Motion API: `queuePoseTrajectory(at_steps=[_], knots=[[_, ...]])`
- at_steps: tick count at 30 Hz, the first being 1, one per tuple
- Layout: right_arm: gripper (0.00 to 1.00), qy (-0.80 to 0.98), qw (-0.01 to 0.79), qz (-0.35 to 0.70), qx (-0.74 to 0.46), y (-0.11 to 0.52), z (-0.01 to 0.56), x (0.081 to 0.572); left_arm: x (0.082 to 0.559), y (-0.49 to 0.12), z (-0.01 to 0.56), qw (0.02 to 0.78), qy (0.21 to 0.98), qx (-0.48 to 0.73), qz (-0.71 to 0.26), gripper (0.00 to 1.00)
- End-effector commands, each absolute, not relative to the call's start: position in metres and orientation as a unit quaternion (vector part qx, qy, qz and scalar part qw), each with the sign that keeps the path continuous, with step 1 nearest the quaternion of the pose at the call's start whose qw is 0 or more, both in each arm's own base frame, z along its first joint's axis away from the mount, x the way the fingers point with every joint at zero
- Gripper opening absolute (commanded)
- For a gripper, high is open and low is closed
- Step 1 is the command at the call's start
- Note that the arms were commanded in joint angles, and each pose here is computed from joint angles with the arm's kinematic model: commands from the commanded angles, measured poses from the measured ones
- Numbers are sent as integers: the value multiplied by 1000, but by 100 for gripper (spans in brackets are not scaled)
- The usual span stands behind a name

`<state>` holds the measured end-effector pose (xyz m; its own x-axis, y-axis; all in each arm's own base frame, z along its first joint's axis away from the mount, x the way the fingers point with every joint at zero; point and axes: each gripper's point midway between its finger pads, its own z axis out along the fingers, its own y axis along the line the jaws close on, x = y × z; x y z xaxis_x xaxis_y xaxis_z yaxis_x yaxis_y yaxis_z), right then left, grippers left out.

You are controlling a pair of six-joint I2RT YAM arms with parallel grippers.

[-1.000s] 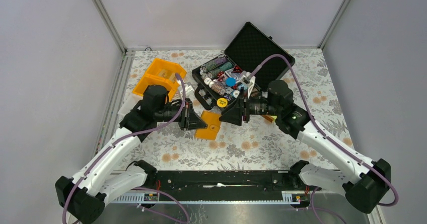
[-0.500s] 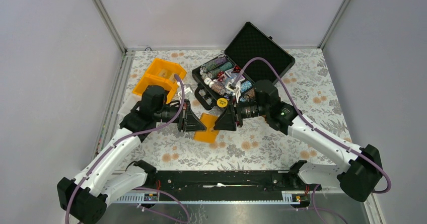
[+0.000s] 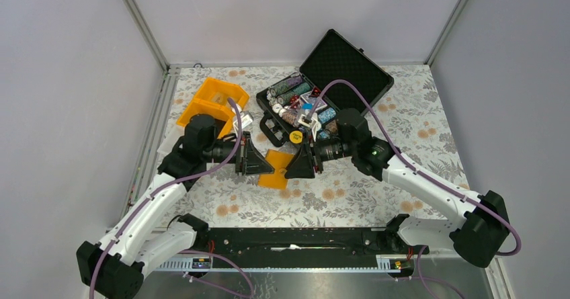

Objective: Put the credit cards into the card holder
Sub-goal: Open the card holder at the center of the board.

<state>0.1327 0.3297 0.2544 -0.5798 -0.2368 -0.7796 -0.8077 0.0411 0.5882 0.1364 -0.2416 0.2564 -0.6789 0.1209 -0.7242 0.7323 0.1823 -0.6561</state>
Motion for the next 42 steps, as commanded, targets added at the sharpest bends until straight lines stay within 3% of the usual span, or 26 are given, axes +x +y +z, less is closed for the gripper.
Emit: queuePoseTrajectory(at_steps=[1, 6, 14, 26, 42], knots=[[41, 685, 232, 572, -387, 330, 242, 127, 128, -241, 287, 309, 665, 336, -591, 0], [32, 712, 229, 544, -381, 333, 229, 129, 137, -238, 292, 322, 660, 317, -600, 0], [0, 733, 300, 497, -354, 323, 222, 143, 151, -233, 282, 320, 680, 289, -593, 0], [0, 682, 280, 533, -416, 339, 256, 100, 163, -233, 251, 265, 732, 256, -573, 0], [0, 614, 250, 588, -464, 341, 292, 56, 181, -228, 227, 257, 779, 222, -528, 0]])
